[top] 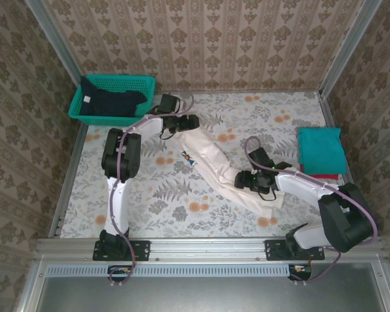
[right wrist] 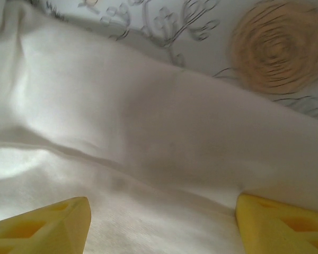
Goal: Fold and stack the t-shirts
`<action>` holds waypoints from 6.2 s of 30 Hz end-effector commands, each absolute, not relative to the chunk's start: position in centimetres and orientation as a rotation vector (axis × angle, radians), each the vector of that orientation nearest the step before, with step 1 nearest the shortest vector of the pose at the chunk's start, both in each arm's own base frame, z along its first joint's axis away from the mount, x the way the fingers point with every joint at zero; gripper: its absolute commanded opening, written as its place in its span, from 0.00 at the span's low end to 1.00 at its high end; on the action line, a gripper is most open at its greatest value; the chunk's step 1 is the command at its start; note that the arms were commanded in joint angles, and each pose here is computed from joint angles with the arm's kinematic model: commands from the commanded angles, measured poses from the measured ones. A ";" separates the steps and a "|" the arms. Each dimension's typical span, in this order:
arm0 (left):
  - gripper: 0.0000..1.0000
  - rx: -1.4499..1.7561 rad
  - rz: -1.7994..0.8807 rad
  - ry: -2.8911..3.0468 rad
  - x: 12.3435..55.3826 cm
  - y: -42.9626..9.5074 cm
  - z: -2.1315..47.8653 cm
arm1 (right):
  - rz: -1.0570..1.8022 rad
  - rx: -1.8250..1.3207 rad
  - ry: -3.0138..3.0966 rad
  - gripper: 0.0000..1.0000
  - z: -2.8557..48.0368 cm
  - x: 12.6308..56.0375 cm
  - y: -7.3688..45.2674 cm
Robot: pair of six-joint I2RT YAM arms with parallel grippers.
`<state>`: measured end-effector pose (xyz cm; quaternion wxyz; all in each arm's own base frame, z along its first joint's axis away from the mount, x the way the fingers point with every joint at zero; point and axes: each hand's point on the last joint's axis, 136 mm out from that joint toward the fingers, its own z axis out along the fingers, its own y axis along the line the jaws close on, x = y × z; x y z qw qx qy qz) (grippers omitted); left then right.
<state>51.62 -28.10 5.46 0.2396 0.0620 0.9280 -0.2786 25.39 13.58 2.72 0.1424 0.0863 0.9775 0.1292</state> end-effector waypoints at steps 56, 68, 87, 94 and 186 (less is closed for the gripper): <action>0.89 0.994 -0.902 2.080 22.5 -37.3 10.4 | 0.691 0.035 2.668 0.73 3.0 50.1 29.2; 0.89 1.281 -1.192 2.268 16.8 -38.1 3.9 | 0.616 0.081 2.698 0.73 1.3 52.5 25.8; 0.92 1.201 -1.256 2.193 16.4 -34.6 8.6 | 0.621 0.250 2.437 0.74 10.9 54.6 20.5; 0.94 1.049 -1.220 2.036 19.5 -33.3 13.6 | 0.640 0.599 2.355 0.75 9.7 53.7 15.8; 0.99 0.820 -0.962 1.987 21.2 -25.4 14.4 | 0.676 0.166 2.361 0.65 7.8 62.2 25.3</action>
